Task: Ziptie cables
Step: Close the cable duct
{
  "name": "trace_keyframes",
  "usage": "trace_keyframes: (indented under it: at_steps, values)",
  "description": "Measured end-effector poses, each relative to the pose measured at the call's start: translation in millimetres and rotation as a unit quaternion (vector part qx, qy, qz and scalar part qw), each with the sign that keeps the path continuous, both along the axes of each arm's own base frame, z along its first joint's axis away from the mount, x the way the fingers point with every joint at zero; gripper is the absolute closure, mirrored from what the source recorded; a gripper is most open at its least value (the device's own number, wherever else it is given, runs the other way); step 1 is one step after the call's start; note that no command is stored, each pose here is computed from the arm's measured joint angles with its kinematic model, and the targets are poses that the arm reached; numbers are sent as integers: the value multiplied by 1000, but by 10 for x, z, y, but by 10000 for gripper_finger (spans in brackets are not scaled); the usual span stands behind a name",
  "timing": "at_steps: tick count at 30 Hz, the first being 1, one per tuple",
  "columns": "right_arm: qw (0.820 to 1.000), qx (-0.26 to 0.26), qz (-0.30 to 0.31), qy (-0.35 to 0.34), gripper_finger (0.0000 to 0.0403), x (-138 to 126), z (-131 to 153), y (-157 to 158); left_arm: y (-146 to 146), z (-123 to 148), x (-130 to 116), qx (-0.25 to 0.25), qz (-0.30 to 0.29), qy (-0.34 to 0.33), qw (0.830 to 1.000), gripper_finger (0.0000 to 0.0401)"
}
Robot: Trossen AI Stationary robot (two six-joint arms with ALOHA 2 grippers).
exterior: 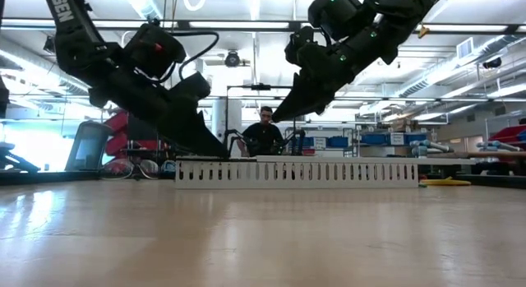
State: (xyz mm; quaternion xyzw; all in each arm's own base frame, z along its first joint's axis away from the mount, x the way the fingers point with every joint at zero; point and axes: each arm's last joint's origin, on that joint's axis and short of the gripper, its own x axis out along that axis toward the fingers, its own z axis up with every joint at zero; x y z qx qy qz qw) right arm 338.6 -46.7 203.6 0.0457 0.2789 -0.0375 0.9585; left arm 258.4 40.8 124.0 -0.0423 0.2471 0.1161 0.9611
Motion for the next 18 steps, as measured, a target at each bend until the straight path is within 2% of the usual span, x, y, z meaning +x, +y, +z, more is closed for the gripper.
trace_keyframes:
  at_steps: [7, 13, 18]
  values:
    - [1000, 1, 0, 4, 403, -5, -7, 1, -2, -109, 70, 18, -34, -8, 999, 123]
    - [1000, 1, 0, 5, 403, -5, -9, 1, 1, -204, 85, 19, -35, 9, 999, 123]
    - [1000, 1, 0, 5, 403, -5, -8, 1, 6, -202, 106, 36, -42, 8, 998, 141]
